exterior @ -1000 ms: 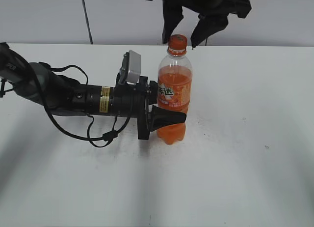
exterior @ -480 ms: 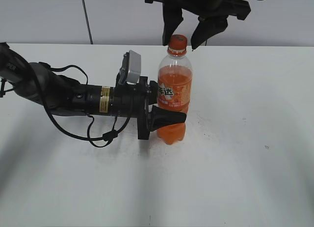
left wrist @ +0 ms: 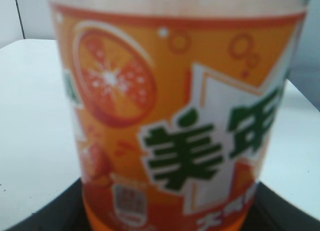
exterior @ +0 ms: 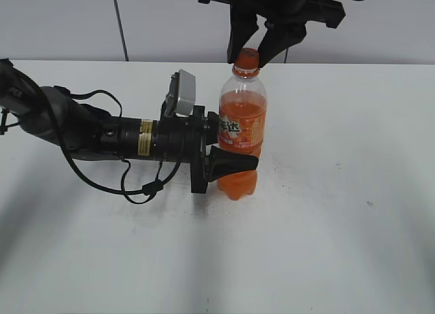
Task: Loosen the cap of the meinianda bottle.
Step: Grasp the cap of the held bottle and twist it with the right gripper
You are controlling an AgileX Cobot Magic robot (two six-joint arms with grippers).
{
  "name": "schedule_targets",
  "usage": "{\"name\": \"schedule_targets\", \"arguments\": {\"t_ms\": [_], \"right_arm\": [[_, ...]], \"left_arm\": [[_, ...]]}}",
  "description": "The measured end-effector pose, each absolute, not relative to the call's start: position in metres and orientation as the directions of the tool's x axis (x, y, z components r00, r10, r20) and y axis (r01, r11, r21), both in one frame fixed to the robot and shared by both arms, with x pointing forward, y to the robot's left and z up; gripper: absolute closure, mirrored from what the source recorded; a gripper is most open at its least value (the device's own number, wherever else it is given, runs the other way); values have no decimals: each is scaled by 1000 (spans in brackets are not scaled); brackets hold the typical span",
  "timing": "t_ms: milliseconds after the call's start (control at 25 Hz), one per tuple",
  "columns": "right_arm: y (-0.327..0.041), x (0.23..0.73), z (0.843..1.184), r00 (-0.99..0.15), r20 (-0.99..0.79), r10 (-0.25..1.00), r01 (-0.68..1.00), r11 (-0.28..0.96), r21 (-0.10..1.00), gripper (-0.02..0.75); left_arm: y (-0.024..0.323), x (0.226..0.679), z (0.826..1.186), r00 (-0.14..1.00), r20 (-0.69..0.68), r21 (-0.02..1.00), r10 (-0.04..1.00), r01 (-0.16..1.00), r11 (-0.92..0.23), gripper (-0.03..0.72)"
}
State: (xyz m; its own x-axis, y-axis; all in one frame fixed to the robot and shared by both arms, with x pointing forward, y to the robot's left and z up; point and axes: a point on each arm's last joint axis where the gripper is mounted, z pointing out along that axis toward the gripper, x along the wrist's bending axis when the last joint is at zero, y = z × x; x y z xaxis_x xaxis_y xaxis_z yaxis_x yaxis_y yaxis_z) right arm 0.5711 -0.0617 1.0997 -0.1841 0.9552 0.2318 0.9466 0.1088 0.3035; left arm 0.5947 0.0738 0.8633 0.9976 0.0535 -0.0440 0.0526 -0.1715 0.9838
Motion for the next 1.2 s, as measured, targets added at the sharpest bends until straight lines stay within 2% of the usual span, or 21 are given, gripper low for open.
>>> {"name": "schedule_targets", "arguments": {"t_ms": [160,240,440,640,760,920,1200], "right_arm": [[-62,571,1100,-203,226,953,943,128,308,456],[-62,571,1100,-250,210,945,931,175,320,456],[-61,571,1100,-504,119,856,823,433,368,456],[-61,571,1100,-750,-7,661,607,694,388,458],[-61,571,1100,-840,-68,538,476,792,381,458],[-60,571,1100,-904,-125,409,341,865,367,458],[-61,570,1101,-950,-194,245,171,927,333,459]], "left_arm": [[74,595,863,998,-44,984,54,53,-171,283],[74,595,863,998,-44,984,54,53,-171,283],[74,595,863,997,-45,984,54,54,-171,283],[74,595,863,998,-45,984,54,53,-172,283],[74,595,863,998,-45,984,52,54,-173,283],[74,594,863,998,-44,983,47,51,-176,283],[74,594,863,998,-41,983,41,47,-180,283]]}}
